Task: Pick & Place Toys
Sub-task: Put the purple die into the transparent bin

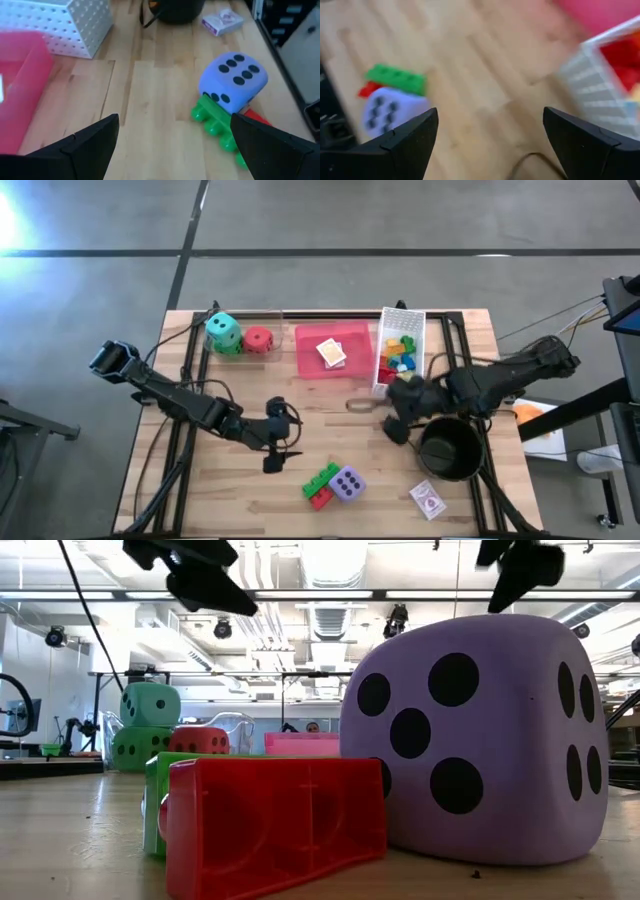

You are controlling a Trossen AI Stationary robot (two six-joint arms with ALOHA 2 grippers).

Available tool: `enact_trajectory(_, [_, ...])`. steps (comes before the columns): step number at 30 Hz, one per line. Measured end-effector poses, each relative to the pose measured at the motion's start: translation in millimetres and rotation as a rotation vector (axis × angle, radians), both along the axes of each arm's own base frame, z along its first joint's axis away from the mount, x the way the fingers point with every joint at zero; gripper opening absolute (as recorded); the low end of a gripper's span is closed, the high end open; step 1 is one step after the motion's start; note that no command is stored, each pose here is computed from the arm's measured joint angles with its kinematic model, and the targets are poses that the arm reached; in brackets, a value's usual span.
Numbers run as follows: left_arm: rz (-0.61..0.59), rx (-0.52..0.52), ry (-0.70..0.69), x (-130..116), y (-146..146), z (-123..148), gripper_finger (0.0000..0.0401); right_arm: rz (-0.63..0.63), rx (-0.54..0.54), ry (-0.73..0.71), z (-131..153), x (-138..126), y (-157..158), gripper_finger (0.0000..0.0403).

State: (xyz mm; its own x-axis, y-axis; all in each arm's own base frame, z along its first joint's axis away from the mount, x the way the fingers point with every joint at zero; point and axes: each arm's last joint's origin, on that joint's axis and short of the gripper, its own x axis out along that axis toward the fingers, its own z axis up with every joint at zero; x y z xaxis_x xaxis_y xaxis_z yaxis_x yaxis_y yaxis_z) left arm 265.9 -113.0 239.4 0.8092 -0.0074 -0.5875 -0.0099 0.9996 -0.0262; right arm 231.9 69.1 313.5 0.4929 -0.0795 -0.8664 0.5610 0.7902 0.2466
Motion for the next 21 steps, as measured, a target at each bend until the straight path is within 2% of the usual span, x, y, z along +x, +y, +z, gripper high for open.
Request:
enact_trajectory(3, [-0.023,0.053,0.047,1.4,0.2,-1.7,0.0385,0.034,0.033,-0.037,-6.0,9.2,21.1,0.0352])
enact_trajectory(7, [-0.017,0.061,0.06,1.0,2.9,-0.6,0.0385,0.057,0.069,-0.061,-20.8,25.4,46.4,0.0352])
enact_trajectory(17, [-0.066,0.014,0.082,0.4,1.3,-1.4,0.0385,0.025,0.128,0.037,-62.2,60.8,99.2,0.0352])
enact_trajectory(21, [-0.094,0.037,0.083,0.4,1.1,-1.4,0.0385,0.031,0.13,0.054,-72.3,79.9,114.5,0.0352])
